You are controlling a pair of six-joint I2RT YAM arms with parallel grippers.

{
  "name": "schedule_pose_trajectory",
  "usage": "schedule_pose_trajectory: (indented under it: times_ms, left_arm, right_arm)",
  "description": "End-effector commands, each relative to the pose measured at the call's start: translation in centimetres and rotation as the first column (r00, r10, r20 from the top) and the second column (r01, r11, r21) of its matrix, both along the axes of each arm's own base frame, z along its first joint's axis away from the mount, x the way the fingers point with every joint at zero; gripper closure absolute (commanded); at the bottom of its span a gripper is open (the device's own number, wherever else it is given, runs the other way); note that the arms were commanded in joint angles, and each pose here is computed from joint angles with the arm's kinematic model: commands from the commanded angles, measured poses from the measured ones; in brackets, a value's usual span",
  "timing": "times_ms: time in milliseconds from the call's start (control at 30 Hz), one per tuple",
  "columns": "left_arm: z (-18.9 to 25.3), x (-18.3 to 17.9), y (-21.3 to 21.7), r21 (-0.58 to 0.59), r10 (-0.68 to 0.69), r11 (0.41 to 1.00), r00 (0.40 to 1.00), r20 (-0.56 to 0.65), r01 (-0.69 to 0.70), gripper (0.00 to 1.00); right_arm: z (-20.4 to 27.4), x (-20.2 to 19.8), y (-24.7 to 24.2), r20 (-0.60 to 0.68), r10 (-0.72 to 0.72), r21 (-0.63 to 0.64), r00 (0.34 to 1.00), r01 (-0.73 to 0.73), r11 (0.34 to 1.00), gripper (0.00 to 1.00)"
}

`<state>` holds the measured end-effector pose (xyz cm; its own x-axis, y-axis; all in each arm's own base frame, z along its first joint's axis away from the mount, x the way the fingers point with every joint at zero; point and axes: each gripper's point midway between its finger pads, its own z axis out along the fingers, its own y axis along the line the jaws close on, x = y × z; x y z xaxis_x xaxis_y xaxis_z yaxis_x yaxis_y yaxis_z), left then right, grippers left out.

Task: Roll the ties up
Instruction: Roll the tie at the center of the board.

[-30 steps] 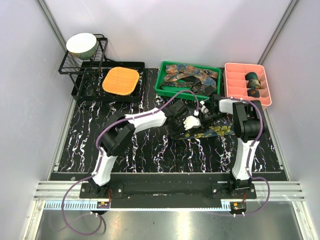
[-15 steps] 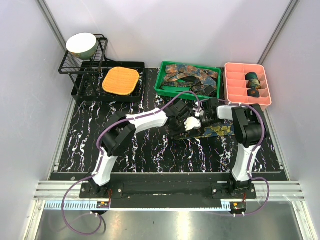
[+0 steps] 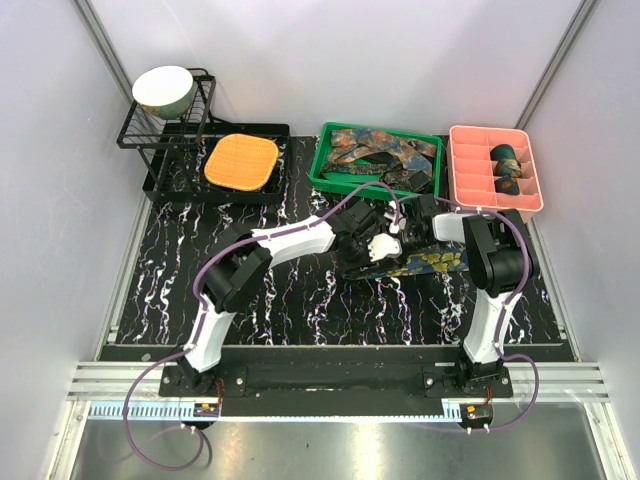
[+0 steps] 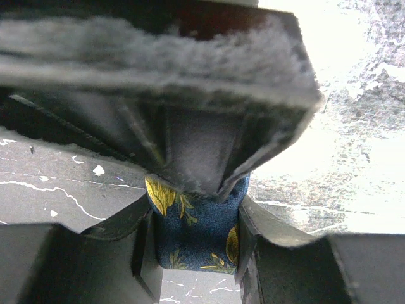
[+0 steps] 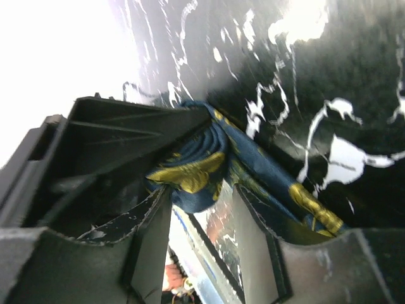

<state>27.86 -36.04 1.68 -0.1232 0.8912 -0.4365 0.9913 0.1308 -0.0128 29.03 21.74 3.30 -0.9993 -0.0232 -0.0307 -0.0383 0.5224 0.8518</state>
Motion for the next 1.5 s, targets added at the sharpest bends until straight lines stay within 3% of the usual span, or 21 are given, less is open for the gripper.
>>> schedule_pose_trajectory:
  times_ms: [0, 267, 367, 400, 500, 600, 667, 700, 867, 967, 1067, 1233, 1467]
  left_arm:
    - [-6.0, -4.2, 5.6, 0.249, 0.013, 0.968, 0.985, -0.171, 0.031, 0.78]
    - [-6.0, -4.1, 5.5, 0.246, 0.011, 0.969, 0.986, -0.169, 0.032, 0.78]
    - [-6.0, -4.1, 5.5, 0.249, 0.014, 0.968, 0.985, -0.169, 0.029, 0.78]
    - [-6.1, -4.2, 5.5, 0.250, 0.014, 0.968, 0.985, -0.170, 0.029, 0.78]
    - [-6.1, -4.2, 5.3, 0.247, 0.028, 0.969, 0.983, -0.179, 0.017, 0.78]
    - [-6.3, -4.4, 5.3, 0.245, 0.036, 0.969, 0.981, -0.190, 0.012, 0.78]
    - [-6.4, -4.5, 5.3, 0.245, 0.041, 0.970, 0.979, -0.198, 0.009, 0.78]
    - [-6.4, -4.4, 5.3, 0.244, 0.043, 0.970, 0.980, -0.196, 0.007, 0.78]
    - [-6.5, -4.5, 5.2, 0.245, 0.049, 0.969, 0.979, -0.195, 0.001, 0.77]
    - [-6.6, -4.4, 5.1, 0.239, 0.073, 0.971, 0.976, -0.204, -0.023, 0.75]
    - [-6.7, -4.4, 4.8, 0.190, 0.105, 0.980, 0.966, -0.235, -0.061, 0.67]
    - [-5.2, -3.2, 2.4, -0.063, 0.115, 0.989, 0.963, -0.244, -0.134, 0.45]
    - [-3.7, -2.2, 0.1, -0.294, 0.095, 0.942, 0.969, -0.229, -0.162, 0.37]
  right_arm:
    - [3.1, 2.1, 1.0, 0.132, -0.021, 0.076, 0.991, 0.011, 0.997, 0.51]
    - [3.2, 1.8, 1.6, 0.059, -0.067, 0.131, 0.996, 0.059, 0.990, 0.56]
    - [1.8, 1.3, 1.1, 0.039, -0.050, 0.078, 0.998, 0.047, 0.996, 0.70]
    - [1.3, 1.0, 0.9, 0.049, -0.035, 0.061, 0.998, 0.032, 0.998, 0.81]
    - [-0.4, -0.3, 0.2, -0.015, -0.020, 0.000, 1.000, 0.020, 1.000, 0.96]
    - [-0.6, -0.9, 0.0, -0.042, -0.008, -0.011, 0.999, 0.007, 1.000, 0.74]
    - [-0.4, -0.9, 0.0, -0.027, -0.006, -0.013, 1.000, 0.006, 1.000, 0.69]
    - [-0.4, -0.8, 0.0, -0.022, -0.006, -0.015, 1.000, 0.006, 1.000, 0.69]
    - [-0.6, -0.9, -0.2, -0.013, -0.009, -0.032, 1.000, 0.009, 0.999, 1.00]
    - [-1.7, -0.8, -0.7, -0.023, -0.027, -0.086, 0.999, 0.024, 0.996, 1.00]
    - [-3.3, -1.0, -1.7, -0.026, -0.032, -0.176, 0.999, 0.027, 0.984, 1.00]
    - [-5.4, -0.9, -3.1, -0.063, -0.035, -0.300, 0.997, 0.014, 0.954, 1.00]
    - [-7.0, -1.4, -4.0, -0.089, 0.011, -0.403, 0.996, -0.046, 0.914, 1.00]
